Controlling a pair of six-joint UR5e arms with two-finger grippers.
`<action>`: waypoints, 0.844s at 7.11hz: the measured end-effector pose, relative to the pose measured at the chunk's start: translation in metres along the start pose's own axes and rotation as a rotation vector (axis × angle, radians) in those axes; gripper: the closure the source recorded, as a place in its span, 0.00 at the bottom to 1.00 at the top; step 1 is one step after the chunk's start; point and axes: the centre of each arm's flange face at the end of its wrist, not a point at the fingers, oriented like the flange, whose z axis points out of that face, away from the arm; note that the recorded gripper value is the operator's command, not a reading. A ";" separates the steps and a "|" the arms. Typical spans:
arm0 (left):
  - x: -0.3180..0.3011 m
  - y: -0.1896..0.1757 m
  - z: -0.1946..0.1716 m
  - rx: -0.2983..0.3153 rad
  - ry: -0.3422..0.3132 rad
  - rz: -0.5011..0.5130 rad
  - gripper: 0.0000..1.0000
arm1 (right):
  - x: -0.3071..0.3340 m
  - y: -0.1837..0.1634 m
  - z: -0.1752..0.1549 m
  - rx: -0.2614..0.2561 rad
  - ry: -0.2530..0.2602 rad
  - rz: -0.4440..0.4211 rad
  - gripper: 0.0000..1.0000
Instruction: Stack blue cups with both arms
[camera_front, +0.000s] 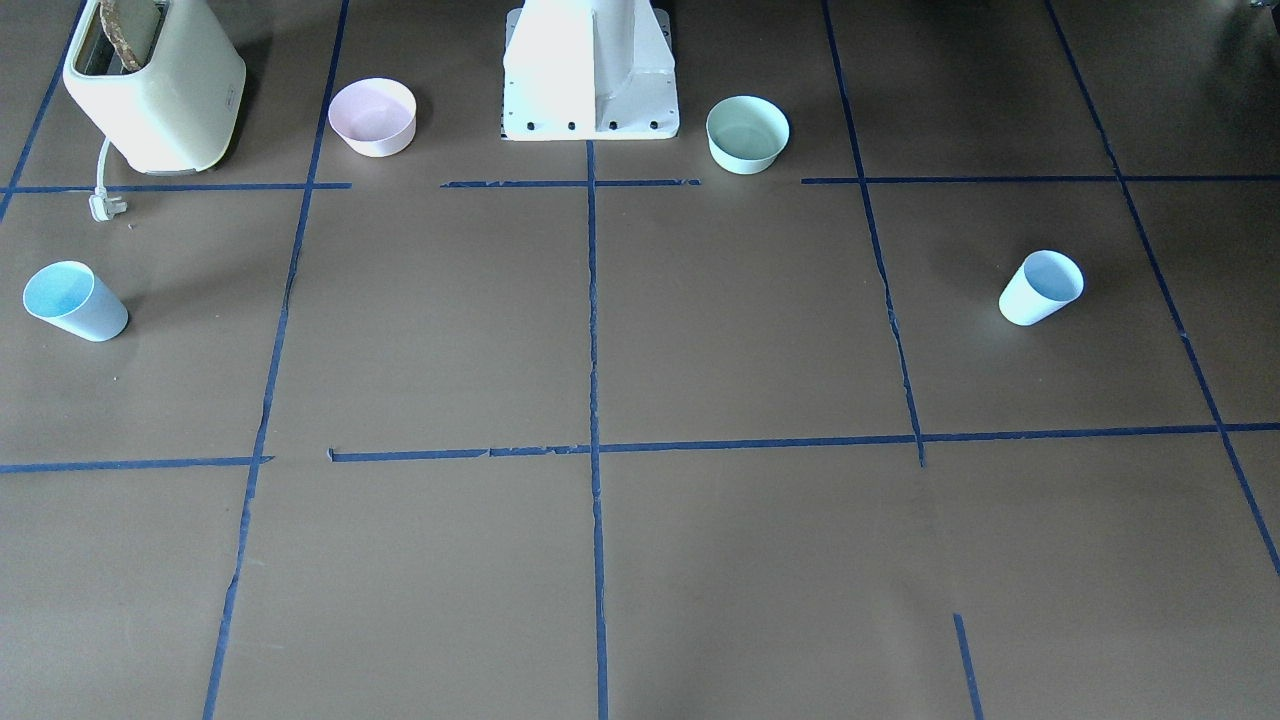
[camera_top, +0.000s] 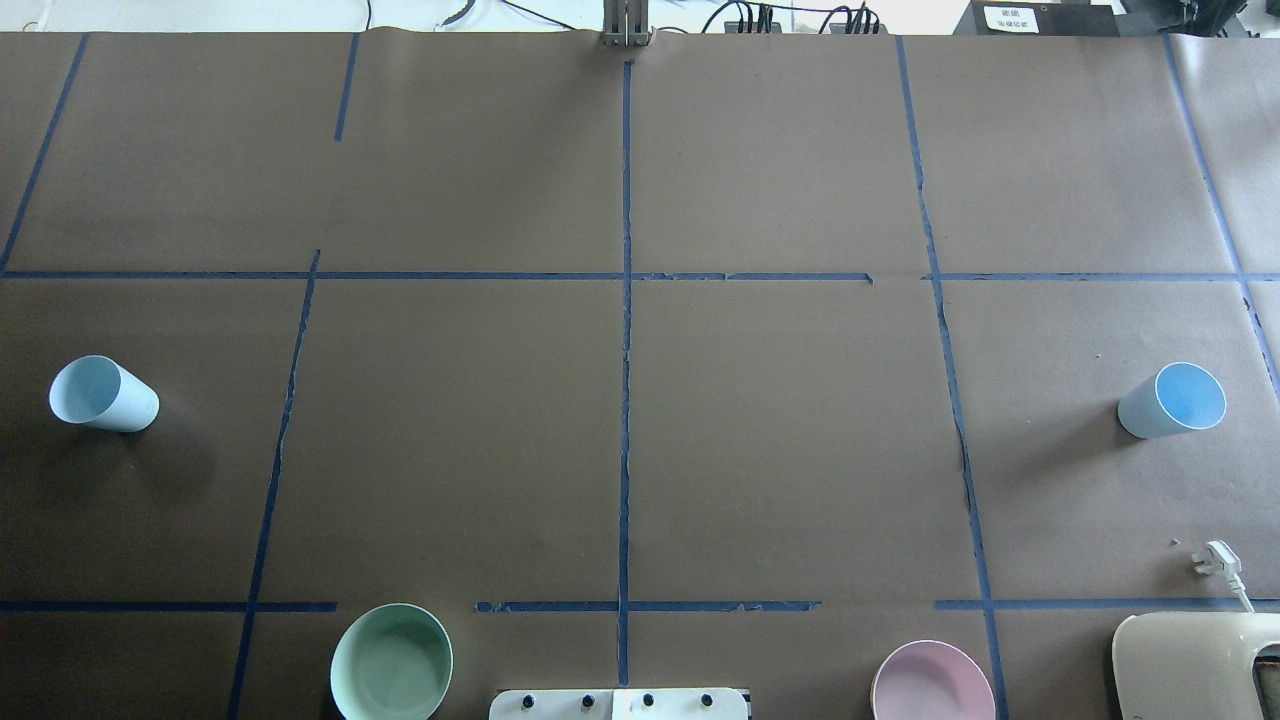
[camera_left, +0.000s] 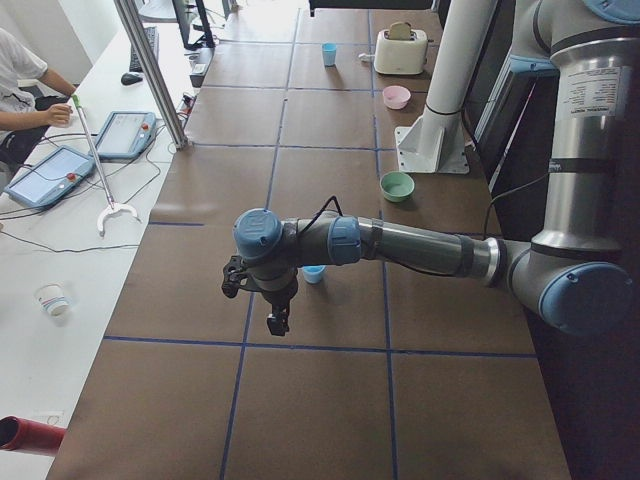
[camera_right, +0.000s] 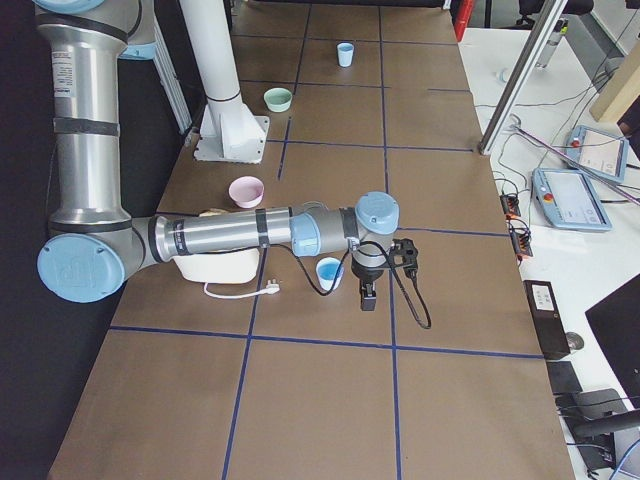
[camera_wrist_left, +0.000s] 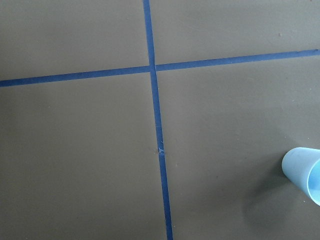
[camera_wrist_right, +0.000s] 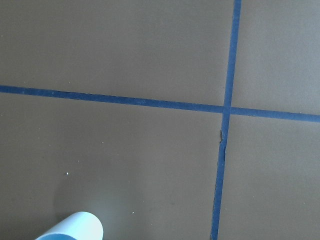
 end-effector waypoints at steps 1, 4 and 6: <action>0.002 0.002 -0.001 0.008 0.000 0.012 0.00 | 0.000 0.000 0.000 0.004 0.004 -0.002 0.00; 0.045 -0.011 0.018 0.022 0.042 0.041 0.00 | -0.003 0.006 -0.002 0.004 -0.017 0.001 0.00; 0.094 -0.013 0.056 0.014 0.069 0.001 0.00 | -0.006 0.007 -0.003 0.002 -0.043 -0.002 0.00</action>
